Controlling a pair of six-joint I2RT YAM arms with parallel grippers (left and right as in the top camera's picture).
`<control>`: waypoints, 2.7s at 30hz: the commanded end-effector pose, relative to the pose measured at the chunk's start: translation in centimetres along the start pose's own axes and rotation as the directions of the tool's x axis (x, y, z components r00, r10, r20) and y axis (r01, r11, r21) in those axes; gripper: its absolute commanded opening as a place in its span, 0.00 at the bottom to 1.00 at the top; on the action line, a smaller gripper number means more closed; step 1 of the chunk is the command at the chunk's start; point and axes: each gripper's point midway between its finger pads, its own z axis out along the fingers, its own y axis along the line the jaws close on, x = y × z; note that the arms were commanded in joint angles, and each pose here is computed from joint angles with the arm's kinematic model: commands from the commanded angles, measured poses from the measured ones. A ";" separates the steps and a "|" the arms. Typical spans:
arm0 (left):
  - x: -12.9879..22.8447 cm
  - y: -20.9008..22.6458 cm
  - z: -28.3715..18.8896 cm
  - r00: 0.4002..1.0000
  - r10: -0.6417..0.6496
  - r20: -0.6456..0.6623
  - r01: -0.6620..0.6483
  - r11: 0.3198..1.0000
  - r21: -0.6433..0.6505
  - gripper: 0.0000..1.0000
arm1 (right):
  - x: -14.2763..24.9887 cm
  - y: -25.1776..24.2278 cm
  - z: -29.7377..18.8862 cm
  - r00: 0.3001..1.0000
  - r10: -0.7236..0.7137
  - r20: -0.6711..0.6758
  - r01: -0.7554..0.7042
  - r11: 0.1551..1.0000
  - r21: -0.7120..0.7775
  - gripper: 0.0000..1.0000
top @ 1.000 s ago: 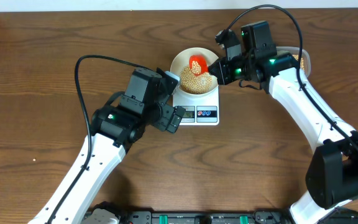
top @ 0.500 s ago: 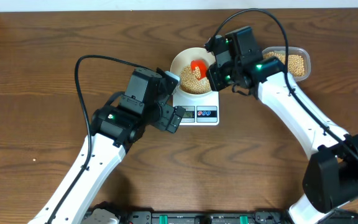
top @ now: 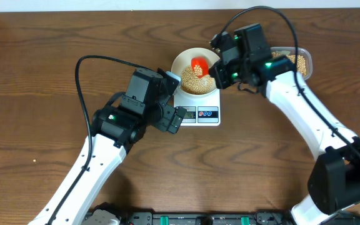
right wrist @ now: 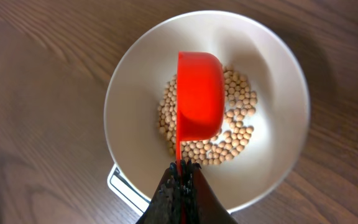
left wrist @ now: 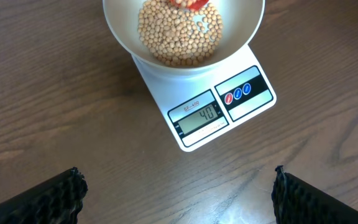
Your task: Scoop item into bowl and weigh 50g on scale
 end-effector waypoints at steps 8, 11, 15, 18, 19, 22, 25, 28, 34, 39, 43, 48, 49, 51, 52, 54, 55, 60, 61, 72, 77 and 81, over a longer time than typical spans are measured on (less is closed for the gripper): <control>0.1 0.0 0.0 1.000 0.007 -0.002 -0.007 1.000 0.004 0.97 | -2.5 0.4 -4.4 0.992 0.086 0.093 -0.059 0.963 -0.262 0.01; 0.1 0.0 0.0 1.000 0.007 -0.003 -0.007 1.000 0.004 0.97 | -2.6 0.4 -4.7 0.992 0.083 0.100 -0.052 0.958 -0.281 0.01; 0.1 0.0 0.0 1.000 0.007 -0.003 -0.007 1.000 0.004 0.97 | -2.6 0.3 -4.8 0.992 0.078 0.103 -0.046 0.959 -0.280 0.01; 0.1 0.0 0.0 1.000 0.007 -0.003 -0.007 1.000 0.004 0.97 | -2.6 0.4 -4.8 0.992 0.078 0.104 -0.045 0.957 -0.287 0.01; 0.1 0.0 0.0 1.000 0.007 -0.003 -0.007 1.000 0.004 0.97 | -2.6 0.4 -4.9 0.991 0.079 0.105 -0.045 0.956 -0.290 0.01; 0.1 0.0 0.0 1.000 0.007 -0.003 -0.007 1.000 0.004 0.97 | -2.9 0.6 -5.3 0.990 0.084 0.115 -0.042 0.945 -0.325 0.01; 0.1 0.0 0.0 1.000 0.007 -0.003 -0.007 1.000 0.004 0.97 | -3.0 2.3 -6.4 0.987 0.118 0.105 -0.058 0.891 -0.451 0.01; 0.1 0.0 0.0 1.000 0.007 -0.002 -0.007 1.000 0.004 0.97 | -2.6 2.5 -6.4 0.985 0.159 0.069 -0.110 0.881 -0.459 0.01; 0.1 0.0 0.0 1.000 0.007 -0.003 -0.007 1.000 0.004 0.97 | -2.3 0.6 -6.3 0.979 0.192 0.064 -0.152 0.904 -0.400 0.01; 0.1 0.0 0.0 1.000 0.007 -0.003 -0.007 1.000 0.004 0.97 | -2.3 -1.1 -5.8 0.983 0.164 0.086 -0.131 0.944 -0.304 0.01; 0.1 0.0 0.0 1.000 0.007 -0.003 -0.007 1.000 0.004 0.98 | -1.9 -1.7 -5.1 0.988 0.135 0.079 -0.113 0.966 -0.232 0.01; 0.1 0.0 0.0 1.000 0.007 -0.003 -0.007 1.000 0.004 0.97 | -1.5 -1.8 -3.6 0.996 0.071 0.058 -0.065 0.993 -0.098 0.01; 0.1 0.0 0.0 1.000 0.007 -0.003 -0.007 1.000 0.004 0.97 | -1.3 -1.7 -3.3 0.997 0.063 0.051 -0.059 0.995 -0.076 0.01; 0.1 0.0 0.0 1.000 0.007 -0.003 -0.007 1.000 0.004 0.97 | -1.0 -1.3 -2.8 0.999 0.024 0.033 -0.023 0.999 -0.028 0.01; 0.1 0.0 0.0 1.000 0.007 -0.003 -0.007 1.000 0.004 0.97 | -0.8 -1.0 -2.5 1.000 0.007 0.024 -0.007 1.000 -0.004 0.01; 0.1 0.0 0.0 1.000 0.007 -0.003 -0.007 1.000 0.004 0.98 | -0.7 -0.4 -1.8 0.999 -0.039 0.004 0.039 0.996 0.077 0.01; 0.1 0.0 0.0 1.000 0.007 -0.003 -0.007 1.000 0.004 0.97 | -0.7 -0.1 -1.7 0.998 -0.058 0.001 0.057 0.994 0.096 0.01; 0.1 0.0 0.0 1.000 0.007 -0.003 -0.007 1.000 0.004 0.98 | -1.6 1.1 -1.8 0.988 -0.155 -0.016 0.155 0.964 0.215 0.01; 0.1 0.0 0.0 1.000 0.007 -0.003 -0.007 1.000 0.004 0.98 | -1.7 1.2 -1.8 0.987 -0.161 -0.014 0.160 0.962 0.221 0.01; 0.1 0.0 0.0 1.000 0.007 -0.003 -0.007 1.000 0.004 0.97 | -1.8 1.0 -1.9 0.988 -0.157 -0.011 0.156 0.964 0.214 0.01; 0.1 0.0 0.0 1.000 0.007 -0.003 -0.007 1.000 0.004 0.97 | -1.8 1.6 -1.8 0.988 -0.155 -0.009 0.154 0.971 0.181 0.01; 0.1 0.0 0.0 1.000 0.007 -0.002 -0.007 1.000 0.004 0.97 | -1.7 2.0 -1.8 0.989 -0.146 -0.004 0.145 0.978 0.149 0.01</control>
